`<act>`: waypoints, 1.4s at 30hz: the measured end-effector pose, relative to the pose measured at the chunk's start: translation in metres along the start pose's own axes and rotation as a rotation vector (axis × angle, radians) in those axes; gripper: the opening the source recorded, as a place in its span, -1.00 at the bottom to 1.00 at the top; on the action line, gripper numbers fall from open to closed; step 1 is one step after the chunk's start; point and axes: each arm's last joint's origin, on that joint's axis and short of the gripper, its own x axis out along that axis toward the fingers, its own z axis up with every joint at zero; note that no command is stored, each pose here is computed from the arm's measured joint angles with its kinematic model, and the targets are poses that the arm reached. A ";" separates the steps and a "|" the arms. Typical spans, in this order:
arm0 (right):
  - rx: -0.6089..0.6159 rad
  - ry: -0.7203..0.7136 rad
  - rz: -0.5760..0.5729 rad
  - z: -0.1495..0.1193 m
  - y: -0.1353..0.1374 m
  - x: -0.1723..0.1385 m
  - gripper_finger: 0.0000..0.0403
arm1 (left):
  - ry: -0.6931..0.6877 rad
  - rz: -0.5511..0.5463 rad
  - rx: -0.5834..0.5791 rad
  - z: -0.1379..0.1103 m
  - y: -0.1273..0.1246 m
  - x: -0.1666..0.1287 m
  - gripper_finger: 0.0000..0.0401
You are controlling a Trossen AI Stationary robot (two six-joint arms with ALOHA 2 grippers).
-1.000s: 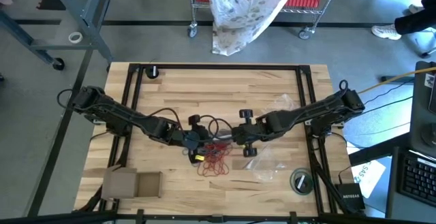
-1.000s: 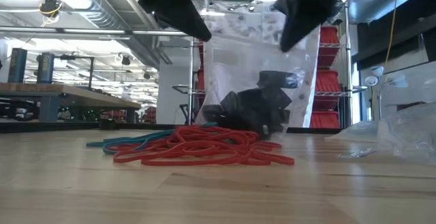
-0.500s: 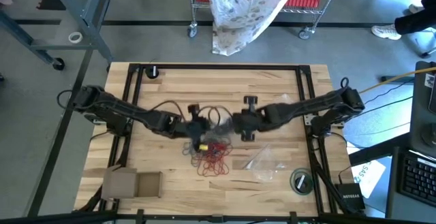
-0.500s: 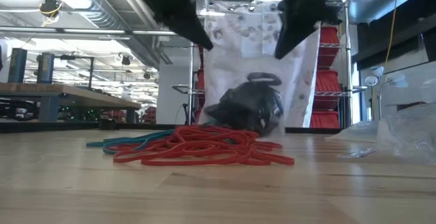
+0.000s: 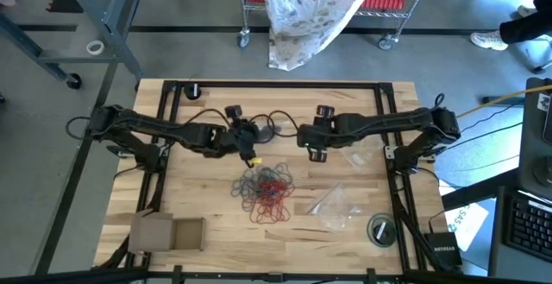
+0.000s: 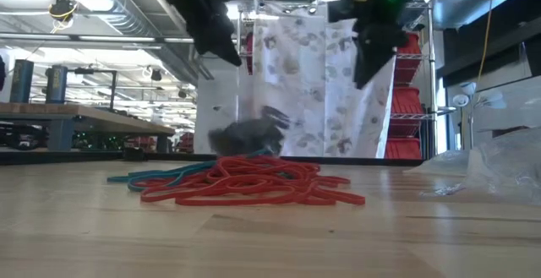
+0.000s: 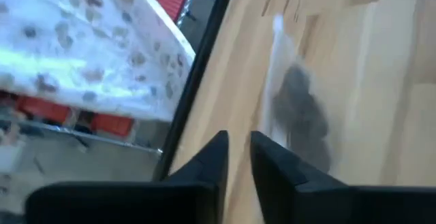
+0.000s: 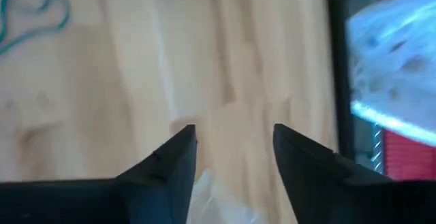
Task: Sort rubber bands
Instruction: Close the transparent zip lock bag, then open the transparent zip lock bag
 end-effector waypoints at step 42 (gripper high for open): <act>0.686 0.113 0.191 -0.164 0.017 0.104 -0.45 | -0.124 -0.629 -0.337 -0.003 -0.087 -0.025 -0.04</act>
